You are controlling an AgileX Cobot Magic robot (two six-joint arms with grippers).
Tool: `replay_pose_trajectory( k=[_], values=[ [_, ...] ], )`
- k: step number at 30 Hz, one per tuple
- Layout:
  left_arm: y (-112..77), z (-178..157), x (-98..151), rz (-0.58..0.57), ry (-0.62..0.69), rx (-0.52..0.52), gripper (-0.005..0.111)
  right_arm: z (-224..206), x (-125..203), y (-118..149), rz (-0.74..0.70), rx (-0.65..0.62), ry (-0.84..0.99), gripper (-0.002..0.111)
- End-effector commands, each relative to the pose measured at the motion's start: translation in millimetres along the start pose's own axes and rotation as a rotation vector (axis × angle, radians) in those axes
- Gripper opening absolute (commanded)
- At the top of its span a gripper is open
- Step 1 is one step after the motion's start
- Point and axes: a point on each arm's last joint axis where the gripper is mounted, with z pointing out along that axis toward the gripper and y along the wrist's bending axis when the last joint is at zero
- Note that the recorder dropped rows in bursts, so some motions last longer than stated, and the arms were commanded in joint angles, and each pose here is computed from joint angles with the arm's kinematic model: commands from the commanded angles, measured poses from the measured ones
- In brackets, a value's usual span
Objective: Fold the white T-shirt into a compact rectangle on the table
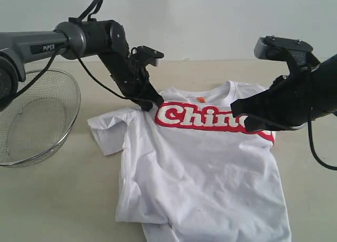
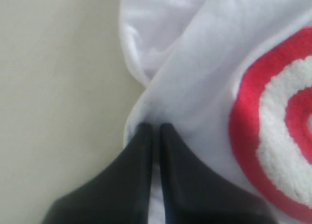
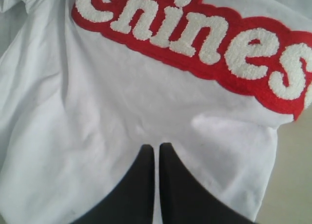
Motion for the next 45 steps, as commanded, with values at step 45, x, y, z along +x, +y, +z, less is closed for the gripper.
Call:
replay_pose_trajectory(
  k=[45],
  values=[
    [-138.0, -162, 155, -0.236, 0.16, 0.304, 0.004, 13, 17, 0, -0.027, -0.047, 0.189, 0.0]
  ],
)
